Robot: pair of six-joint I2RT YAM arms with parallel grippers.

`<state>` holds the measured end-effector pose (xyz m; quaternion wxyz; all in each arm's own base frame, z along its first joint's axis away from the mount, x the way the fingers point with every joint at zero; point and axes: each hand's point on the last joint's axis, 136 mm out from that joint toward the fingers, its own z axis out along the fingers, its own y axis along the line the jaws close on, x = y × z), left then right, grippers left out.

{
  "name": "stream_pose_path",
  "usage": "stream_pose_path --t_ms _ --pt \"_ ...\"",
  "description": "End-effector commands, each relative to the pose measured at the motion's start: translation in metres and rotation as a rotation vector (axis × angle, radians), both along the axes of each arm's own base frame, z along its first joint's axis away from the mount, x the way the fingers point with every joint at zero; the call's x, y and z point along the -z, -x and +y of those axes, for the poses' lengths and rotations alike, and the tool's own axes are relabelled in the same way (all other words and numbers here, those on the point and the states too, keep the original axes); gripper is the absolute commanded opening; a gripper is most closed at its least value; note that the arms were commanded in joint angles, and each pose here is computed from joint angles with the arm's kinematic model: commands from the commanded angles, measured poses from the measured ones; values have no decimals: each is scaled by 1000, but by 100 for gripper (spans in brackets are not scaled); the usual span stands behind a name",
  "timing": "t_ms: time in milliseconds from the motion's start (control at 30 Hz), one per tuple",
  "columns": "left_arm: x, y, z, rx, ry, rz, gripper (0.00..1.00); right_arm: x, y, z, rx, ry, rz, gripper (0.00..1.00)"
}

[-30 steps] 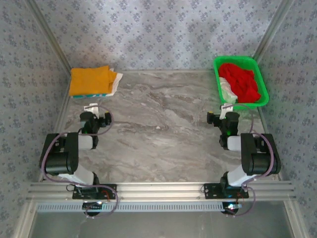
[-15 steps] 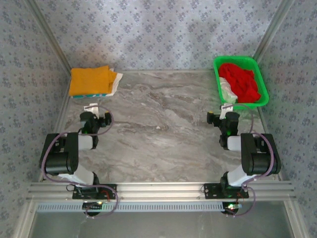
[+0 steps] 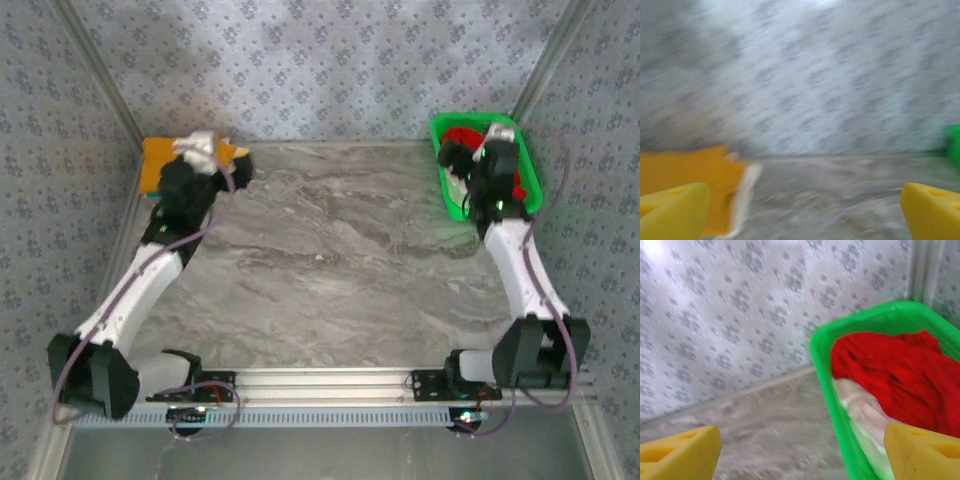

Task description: Fold and stack the t-shirts

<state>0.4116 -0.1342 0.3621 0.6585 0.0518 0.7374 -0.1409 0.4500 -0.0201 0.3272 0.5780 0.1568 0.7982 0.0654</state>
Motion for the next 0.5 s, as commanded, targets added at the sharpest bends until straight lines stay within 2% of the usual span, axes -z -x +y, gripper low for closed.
stream_pose_path --t_ms 0,100,200,333,467 --pt "46 -5 -83 218 -140 227 98 66 -2 -26 85 -71 387 84" --pt "49 -17 -150 370 -168 230 98 71 -32 -65 174 -50 436 83" --pt "59 -27 -200 473 -168 257 98 87 -63 -100 229 -57 489 82" --pt "73 -27 -242 537 -185 276 98 114 -108 -119 165 -190 525 81" --pt "90 -25 -256 558 -193 301 98 139 -144 -116 116 -243 539 82"
